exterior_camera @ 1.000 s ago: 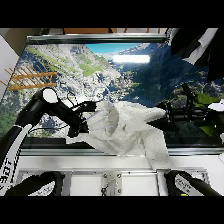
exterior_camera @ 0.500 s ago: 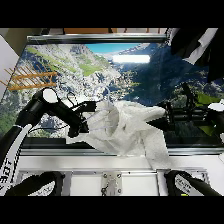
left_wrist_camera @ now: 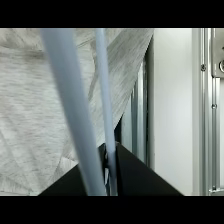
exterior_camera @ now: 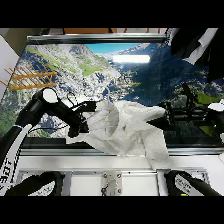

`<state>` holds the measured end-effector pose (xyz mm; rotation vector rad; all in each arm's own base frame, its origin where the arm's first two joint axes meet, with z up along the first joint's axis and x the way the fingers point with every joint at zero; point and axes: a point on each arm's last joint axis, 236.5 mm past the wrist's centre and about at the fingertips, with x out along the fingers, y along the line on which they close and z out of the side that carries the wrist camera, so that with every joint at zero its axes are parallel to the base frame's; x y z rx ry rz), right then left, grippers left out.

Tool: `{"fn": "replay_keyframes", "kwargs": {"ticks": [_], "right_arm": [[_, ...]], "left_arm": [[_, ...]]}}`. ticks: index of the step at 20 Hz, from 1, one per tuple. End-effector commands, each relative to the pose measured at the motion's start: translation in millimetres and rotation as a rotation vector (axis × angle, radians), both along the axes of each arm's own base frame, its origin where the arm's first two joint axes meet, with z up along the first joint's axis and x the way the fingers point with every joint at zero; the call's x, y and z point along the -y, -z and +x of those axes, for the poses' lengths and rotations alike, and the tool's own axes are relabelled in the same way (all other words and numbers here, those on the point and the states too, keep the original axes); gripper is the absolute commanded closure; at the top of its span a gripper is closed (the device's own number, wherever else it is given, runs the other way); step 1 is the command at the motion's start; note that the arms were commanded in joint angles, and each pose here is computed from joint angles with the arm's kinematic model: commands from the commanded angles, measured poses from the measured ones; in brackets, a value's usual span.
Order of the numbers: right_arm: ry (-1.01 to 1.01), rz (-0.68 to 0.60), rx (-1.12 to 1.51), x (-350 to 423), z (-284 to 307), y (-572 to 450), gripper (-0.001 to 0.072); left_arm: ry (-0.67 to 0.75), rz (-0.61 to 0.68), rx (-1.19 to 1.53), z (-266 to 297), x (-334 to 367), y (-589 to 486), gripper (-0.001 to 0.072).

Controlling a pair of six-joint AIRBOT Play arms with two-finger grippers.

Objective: Fold the clothes and pants, and hang the long-sleeved shirts on hangers.

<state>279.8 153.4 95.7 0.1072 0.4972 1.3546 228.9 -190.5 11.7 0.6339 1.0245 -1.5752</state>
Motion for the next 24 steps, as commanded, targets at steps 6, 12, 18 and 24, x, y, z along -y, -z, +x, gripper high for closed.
{"fn": "replay_keyframes", "kwargs": {"ticks": [6, 12, 18, 24], "right_arm": [[-0.003, 0.000, 0.002, -0.2, -0.4, 0.2, 0.0685], [-0.003, 0.000, 0.002, -0.2, -0.5, 0.3, 0.0686], [-0.002, 0.000, 0.002, -0.1, -0.3, 0.2, 0.0687], [-0.003, 0.000, 0.002, -0.2, -0.4, 0.2, 0.0688]], "left_arm": [[0.000, -0.001, 0.002, 0.2, 0.3, -0.1, 0.0687], [0.000, 0.000, 0.002, 0.3, 0.2, 0.0, 0.0687], [0.002, 0.008, 0.004, 0.4, -1.6, 1.0, 0.0686], [0.002, 0.007, 0.003, 0.3, -1.5, 0.9, 0.0686]]}}
